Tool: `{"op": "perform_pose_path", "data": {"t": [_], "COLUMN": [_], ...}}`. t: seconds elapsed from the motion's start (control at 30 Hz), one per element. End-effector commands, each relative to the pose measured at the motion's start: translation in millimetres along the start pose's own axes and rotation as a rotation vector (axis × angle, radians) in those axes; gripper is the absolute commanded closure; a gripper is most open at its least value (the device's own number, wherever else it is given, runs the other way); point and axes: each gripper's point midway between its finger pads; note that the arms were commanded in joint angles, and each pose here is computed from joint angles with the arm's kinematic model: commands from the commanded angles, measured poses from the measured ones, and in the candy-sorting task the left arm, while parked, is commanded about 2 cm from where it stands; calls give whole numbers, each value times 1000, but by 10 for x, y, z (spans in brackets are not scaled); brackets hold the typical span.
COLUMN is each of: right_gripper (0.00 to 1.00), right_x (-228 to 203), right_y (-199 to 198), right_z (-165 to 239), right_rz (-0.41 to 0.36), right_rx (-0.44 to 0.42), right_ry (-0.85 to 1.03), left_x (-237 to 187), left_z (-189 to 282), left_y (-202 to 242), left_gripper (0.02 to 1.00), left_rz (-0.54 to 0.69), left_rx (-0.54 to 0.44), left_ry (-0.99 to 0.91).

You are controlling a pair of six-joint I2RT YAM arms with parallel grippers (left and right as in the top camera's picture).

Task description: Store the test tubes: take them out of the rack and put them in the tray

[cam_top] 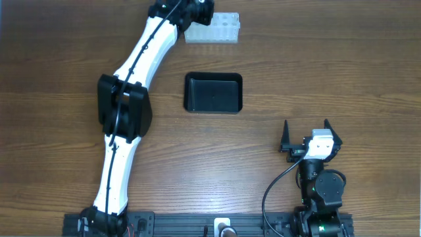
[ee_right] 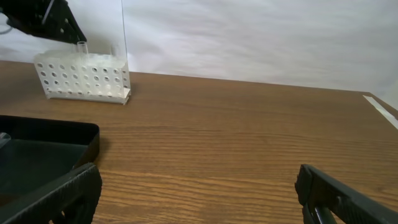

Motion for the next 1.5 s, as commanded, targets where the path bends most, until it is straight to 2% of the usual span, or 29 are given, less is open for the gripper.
{"op": "perform_pose_path", "data": {"t": [0.03,0.23,0.4,0.5,0.63,0.73,0.87,1.13,1.5], "right_gripper": [9,7,12,9,7,7,7,9,7], "right_x": [-17,-17,-17,-17,-17,-17,-17,-17,-17], "right_y": [-9,-9,-9,-9,-9,-9,-9,-9,-9], "right_z": [0,0,0,0,0,0,0,0,0], "right_rz": [2,2,2,2,2,2,2,2,2], "right_rx": [-9,-9,-9,-9,-9,-9,-9,-9,-9], "right_ry": [-2,-2,-2,-2,-2,-2,-2,-2,-2], "left_x": [953,1421,1302,983,259,-229,-603,-1020,-1530], "left_z": [1074,1985,2373,2299,2075,1874,1588,1234,1045], "left_y": [-237,-392,-541,-539,-539,-512,-548,-554,-488], "left_gripper": [893,890,884,882,910,919,906,886,906], "left_rz": [-45,-66,-60,24,219,318,296,271,353], "left_rx": [-23,-2,22,92,202,319,396,428,501], "left_ry": [-221,-357,-301,-179,79,231,338,462,613]}}
Point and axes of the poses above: each gripper's point midway between its finger pads, its own z axis back along the fingers, its own y axis along the line the jaws close on, x = y × z, and after that the axes turned 2 degrees about z, right-handed
